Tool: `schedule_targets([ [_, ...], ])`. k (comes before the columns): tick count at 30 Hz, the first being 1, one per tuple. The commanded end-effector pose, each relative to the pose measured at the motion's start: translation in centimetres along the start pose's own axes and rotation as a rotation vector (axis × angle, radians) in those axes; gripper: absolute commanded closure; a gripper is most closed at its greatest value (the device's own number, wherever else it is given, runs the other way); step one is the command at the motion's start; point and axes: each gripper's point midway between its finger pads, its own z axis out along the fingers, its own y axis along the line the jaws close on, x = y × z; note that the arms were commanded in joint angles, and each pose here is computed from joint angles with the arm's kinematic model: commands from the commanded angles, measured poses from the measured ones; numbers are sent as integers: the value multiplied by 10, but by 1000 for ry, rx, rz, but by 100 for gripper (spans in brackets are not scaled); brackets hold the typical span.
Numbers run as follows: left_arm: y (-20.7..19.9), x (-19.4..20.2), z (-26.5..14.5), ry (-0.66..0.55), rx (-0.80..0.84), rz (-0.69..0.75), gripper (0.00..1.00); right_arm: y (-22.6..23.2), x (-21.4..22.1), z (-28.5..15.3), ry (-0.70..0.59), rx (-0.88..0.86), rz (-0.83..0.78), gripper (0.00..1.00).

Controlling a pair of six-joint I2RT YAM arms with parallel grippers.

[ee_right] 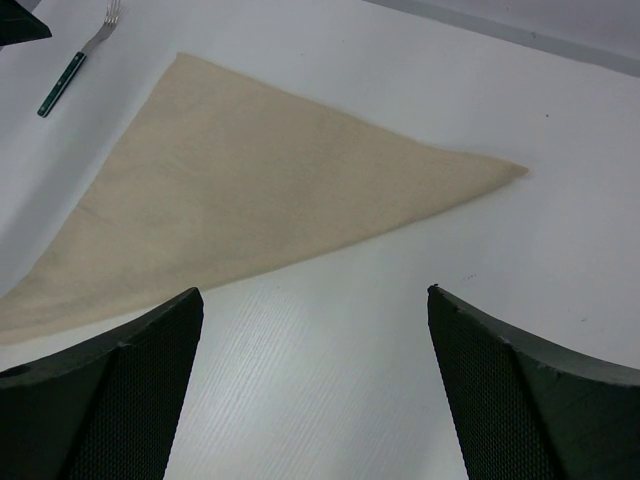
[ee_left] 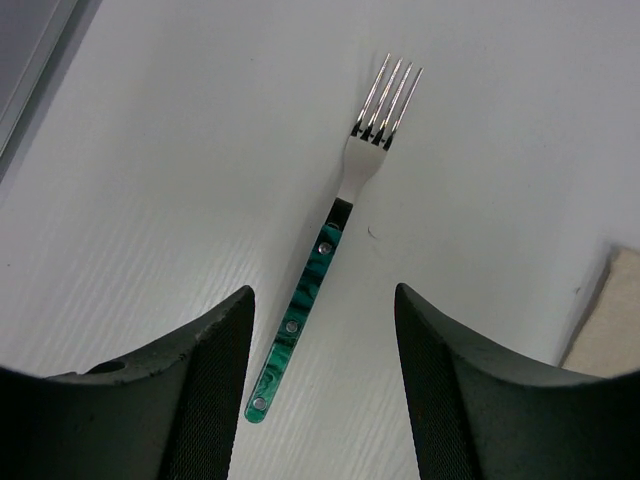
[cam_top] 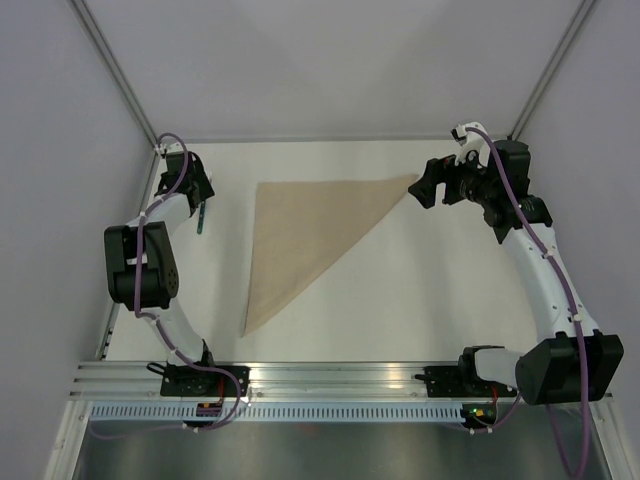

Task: Fold the napkin, place the utensils inside, and roll it up
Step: Fold the napkin at the center of the board, then pick up the knife at the center of the board.

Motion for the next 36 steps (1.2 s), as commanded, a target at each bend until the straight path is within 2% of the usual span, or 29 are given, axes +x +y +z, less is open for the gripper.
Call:
schedule_targets([
  [1, 0, -7, 7, 22, 25, 98, 36, 11, -10, -8, -39, -32, -13, 2],
  [5, 3, 4, 20, 83, 24, 158, 37, 12, -11, -9, -42, -39, -9, 2],
  [21, 3, 29, 49, 240, 42, 162, 38, 11, -6, -5, -36, -43, -6, 2],
  [36, 13, 56, 56, 376, -31, 151, 59, 15, -2, -5, -36, -66, -5, 2],
])
